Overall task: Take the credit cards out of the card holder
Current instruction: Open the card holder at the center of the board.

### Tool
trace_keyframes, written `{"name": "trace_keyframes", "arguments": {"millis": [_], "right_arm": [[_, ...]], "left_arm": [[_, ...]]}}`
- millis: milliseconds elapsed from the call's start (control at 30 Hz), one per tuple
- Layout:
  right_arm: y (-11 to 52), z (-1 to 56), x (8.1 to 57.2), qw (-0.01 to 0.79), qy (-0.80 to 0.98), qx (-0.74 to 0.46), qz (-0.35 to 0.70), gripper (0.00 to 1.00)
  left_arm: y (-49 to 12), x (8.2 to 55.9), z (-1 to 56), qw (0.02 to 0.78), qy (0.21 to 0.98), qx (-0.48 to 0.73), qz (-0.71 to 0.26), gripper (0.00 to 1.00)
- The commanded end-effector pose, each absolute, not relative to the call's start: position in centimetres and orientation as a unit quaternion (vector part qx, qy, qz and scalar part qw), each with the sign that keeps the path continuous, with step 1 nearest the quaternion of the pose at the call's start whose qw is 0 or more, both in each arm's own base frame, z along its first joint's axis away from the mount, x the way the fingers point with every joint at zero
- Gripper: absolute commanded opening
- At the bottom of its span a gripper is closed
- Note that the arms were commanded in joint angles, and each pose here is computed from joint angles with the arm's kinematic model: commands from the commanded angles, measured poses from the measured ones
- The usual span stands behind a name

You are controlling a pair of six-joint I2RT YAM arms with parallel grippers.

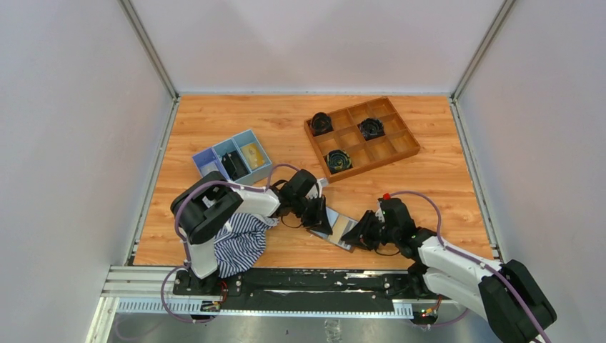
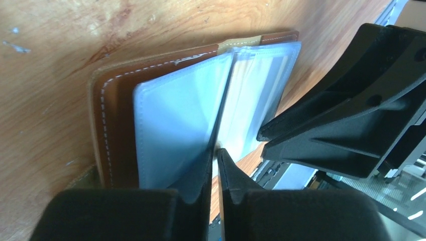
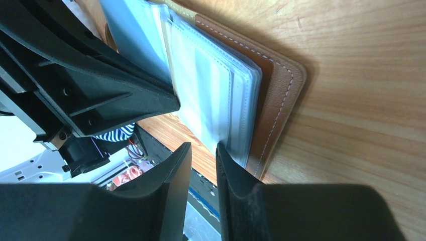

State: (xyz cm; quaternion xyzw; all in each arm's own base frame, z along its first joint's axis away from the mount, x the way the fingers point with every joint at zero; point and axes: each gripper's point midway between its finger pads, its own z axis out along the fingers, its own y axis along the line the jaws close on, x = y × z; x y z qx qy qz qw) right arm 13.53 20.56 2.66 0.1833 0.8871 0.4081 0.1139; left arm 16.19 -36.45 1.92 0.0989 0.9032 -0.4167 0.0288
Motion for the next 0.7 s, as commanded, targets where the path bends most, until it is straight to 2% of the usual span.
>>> {"name": "trace_keyframes", "arguments": {"millis": [0, 33, 667], "right_arm": [[18.7, -0.6, 12.5, 0.114, 0.908, 0.202, 0.349, 0.29], [18.6, -0.8, 12.5, 0.113, 0.909, 0.203, 0.346, 0.29], [17.4, -2.4, 11.8, 0.102, 0.921, 0.217, 0.307, 0.29]], "left_arm": [[-36.9, 15.5, 1.8, 0.017, 0.902, 0.114, -0.416, 0.03], [-37.0, 15.5, 2.1, 0.016, 0.899, 0.118, -0.422, 0.0], [-34.0, 17.5, 2.9, 0.057, 0.906, 0.075, -0.413, 0.0]]}}
